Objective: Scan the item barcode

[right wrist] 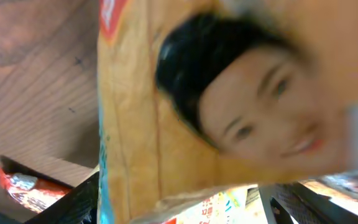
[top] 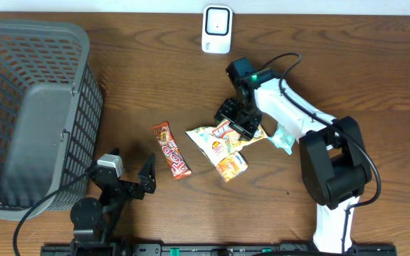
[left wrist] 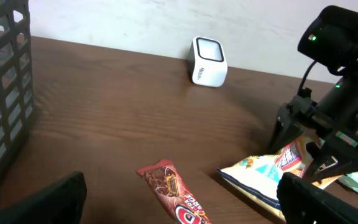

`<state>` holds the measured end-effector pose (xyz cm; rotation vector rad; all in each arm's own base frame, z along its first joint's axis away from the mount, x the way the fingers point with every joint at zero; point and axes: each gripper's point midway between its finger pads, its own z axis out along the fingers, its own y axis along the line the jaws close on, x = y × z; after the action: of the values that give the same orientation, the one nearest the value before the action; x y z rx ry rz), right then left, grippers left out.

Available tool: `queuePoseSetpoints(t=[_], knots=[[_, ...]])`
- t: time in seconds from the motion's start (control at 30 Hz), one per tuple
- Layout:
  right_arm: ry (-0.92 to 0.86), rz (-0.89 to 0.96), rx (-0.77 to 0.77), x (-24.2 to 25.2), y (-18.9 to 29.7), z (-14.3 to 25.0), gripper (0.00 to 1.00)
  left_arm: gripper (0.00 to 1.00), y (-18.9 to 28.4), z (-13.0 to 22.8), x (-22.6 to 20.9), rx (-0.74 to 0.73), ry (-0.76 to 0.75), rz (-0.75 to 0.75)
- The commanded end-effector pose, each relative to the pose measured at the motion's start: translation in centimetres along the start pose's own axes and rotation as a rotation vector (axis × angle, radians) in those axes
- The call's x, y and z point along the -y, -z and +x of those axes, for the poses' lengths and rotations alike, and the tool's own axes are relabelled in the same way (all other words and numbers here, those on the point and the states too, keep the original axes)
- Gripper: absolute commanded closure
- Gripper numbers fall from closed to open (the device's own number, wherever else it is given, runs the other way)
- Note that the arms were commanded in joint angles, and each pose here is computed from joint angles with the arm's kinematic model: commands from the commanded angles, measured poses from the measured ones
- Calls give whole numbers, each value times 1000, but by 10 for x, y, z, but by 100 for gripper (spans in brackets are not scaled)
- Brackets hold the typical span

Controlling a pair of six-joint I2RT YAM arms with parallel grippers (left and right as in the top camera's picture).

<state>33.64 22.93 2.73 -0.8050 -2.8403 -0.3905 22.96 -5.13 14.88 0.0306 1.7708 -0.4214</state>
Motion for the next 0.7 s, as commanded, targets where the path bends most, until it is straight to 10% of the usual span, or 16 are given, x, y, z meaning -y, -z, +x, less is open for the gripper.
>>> queuePoseSetpoints(t=[0.0, 0.23, 0.43, 0.67], knots=[[-44, 100, 64, 10, -19, 2, 36, 2, -2, 13, -4, -38, -4, -13], [-59, 216, 45, 24, -58, 18, 99, 2, -2, 13, -4, -38, -4, -13], [-81, 290, -2, 43, -40, 21, 98, 2, -1, 13, -4, -38, -5, -13], [-24, 174, -462, 45, 28, 66, 98, 2, -1, 13, -4, -38, -5, -13]])
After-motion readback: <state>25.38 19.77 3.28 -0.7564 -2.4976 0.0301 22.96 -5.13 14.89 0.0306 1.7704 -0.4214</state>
